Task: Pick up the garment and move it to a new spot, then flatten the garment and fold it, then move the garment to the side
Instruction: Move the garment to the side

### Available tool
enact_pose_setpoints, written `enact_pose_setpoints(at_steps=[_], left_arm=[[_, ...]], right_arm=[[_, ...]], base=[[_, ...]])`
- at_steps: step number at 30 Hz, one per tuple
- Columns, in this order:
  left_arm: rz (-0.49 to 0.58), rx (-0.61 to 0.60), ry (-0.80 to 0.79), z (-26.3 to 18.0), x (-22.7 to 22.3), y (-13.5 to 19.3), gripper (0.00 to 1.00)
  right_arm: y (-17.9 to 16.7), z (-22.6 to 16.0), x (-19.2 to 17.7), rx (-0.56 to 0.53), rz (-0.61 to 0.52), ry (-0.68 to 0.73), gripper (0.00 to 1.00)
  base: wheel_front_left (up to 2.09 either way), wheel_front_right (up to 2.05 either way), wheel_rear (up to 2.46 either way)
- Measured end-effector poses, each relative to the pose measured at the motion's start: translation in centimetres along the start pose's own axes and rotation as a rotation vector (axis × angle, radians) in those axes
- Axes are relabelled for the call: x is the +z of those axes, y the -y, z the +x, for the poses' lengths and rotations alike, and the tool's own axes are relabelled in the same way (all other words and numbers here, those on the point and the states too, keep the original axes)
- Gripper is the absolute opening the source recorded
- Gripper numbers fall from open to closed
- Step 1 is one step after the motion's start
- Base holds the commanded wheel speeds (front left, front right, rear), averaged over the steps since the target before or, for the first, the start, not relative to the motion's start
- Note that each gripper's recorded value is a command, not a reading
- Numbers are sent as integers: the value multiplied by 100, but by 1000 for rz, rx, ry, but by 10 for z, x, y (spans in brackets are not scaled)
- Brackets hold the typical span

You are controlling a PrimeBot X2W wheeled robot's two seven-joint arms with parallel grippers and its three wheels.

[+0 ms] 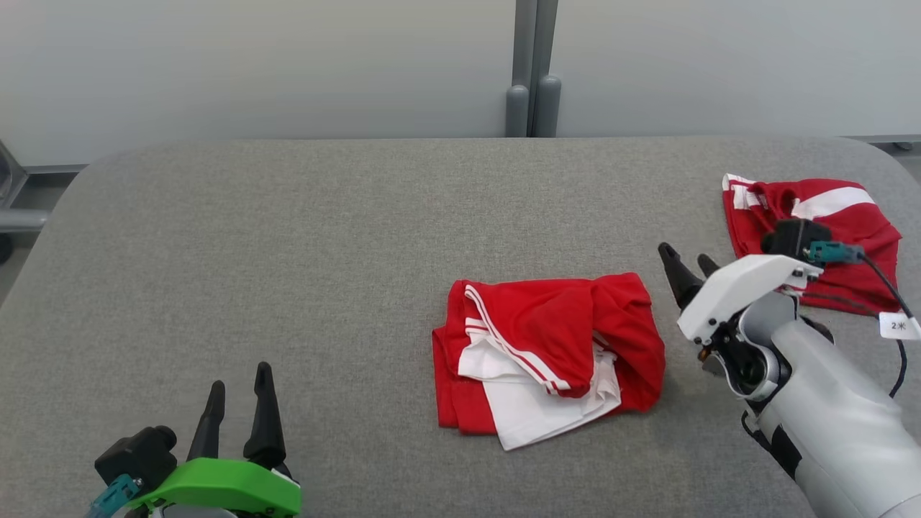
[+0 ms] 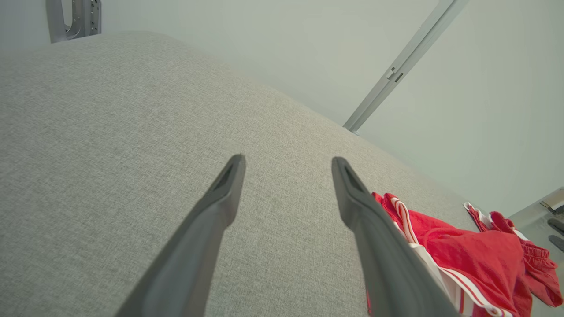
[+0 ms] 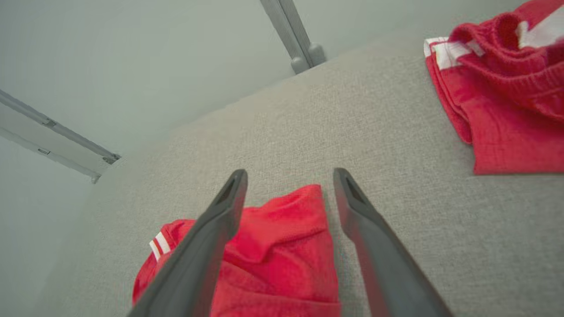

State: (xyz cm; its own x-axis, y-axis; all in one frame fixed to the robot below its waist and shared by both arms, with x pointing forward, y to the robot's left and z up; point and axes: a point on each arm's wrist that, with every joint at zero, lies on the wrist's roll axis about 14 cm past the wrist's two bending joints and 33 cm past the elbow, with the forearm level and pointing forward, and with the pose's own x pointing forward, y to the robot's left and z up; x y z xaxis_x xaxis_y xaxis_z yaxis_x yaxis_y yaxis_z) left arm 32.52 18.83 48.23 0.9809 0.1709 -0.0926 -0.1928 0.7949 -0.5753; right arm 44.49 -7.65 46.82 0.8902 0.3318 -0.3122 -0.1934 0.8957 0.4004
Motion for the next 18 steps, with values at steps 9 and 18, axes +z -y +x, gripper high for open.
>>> enact_pose_setpoints(at_steps=[9, 18], left_arm=[[6, -3, -42, 5, -11, 3, 100], [16, 28, -59, 8, -15, -6, 100]], right_arm=[[31, -9, -62, -85, 233, -192, 100], [35, -2, -84, -92, 366, -287, 100]], base=[[0, 0, 0], [0, 0, 0]])
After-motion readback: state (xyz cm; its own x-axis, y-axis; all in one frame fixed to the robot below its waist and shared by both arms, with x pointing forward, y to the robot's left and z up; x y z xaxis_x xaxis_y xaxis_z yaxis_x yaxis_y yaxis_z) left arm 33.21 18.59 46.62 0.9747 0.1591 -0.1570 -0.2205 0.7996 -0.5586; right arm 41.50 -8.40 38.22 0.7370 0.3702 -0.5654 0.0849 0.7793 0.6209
